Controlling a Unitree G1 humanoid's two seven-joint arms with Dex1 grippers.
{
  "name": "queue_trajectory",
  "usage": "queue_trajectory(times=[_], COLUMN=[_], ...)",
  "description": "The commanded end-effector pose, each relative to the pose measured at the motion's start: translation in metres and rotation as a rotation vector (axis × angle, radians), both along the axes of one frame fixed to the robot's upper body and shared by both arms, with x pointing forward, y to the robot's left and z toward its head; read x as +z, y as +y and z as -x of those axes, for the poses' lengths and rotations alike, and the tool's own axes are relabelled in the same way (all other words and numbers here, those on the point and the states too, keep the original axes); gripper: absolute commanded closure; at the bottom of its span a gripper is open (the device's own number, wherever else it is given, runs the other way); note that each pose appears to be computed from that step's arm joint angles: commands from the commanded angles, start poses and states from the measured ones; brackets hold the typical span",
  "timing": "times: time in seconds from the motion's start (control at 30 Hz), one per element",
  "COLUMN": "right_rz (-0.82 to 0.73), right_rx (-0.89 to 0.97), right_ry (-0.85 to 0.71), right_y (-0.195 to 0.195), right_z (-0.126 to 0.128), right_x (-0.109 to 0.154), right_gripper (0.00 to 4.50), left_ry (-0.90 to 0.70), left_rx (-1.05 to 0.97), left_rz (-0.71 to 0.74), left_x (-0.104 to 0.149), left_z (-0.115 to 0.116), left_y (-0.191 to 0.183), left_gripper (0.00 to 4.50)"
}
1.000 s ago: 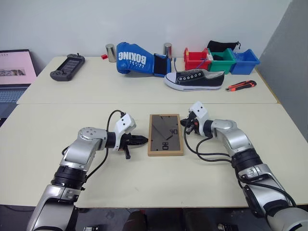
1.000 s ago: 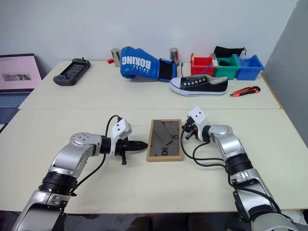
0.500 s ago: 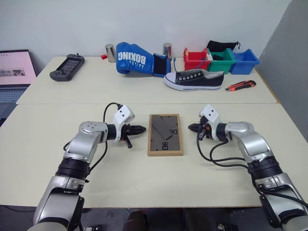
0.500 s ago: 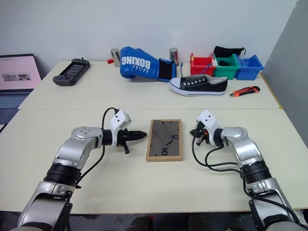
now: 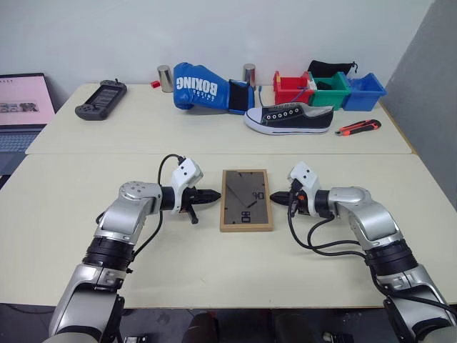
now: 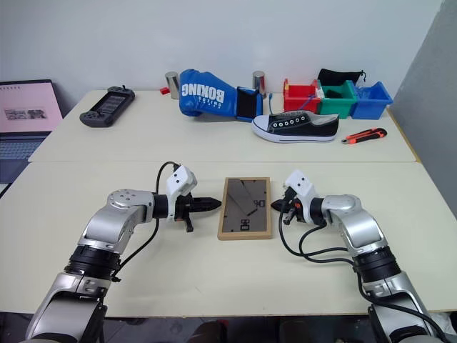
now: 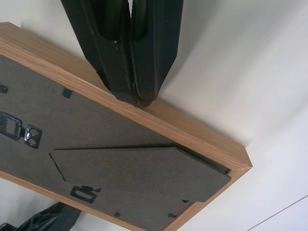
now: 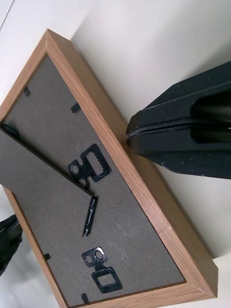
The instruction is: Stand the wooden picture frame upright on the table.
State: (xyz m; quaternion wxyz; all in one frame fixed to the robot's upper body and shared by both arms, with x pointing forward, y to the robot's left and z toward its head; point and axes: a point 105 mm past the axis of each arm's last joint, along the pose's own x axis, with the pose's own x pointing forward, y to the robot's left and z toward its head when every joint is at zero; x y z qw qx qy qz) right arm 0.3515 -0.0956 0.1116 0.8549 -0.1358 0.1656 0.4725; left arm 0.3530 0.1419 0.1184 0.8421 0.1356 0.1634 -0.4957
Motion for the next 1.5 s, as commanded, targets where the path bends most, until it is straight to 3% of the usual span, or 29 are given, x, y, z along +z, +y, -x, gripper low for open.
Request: queue_trajectory(times=[0.03,0.43,1.17,1.5], right_rz=[-0.022,-0.028,-0.025,0.001], right_rx=[0.046,0.09,0.14,0.116], right_ry=[-0.043,-0.019,0.013,0.008], right_y=[0.012,0.017,0.016,0.007], right_z=[0.005,0.02,0.037,0.031], right_x=[0.012,0.01,0.012,0.01], right_gripper=[4.5,4.5,4.5,4.5], left_ry=[-0.028,0.027,0.08,0.053], left_rx=[-0.05,-0.104,-0.172,-0.112], left_rz=[0.014,0.014,0.0,-0.043], left_x=[0.009,-0.001,-0.003,-0.005], left_z=[0.006,0.03,0.047,0.038], left_y=[-0.01,-0.017,-0.025,-0.007], left_gripper=[4.43,4.43,4.43,4.43])
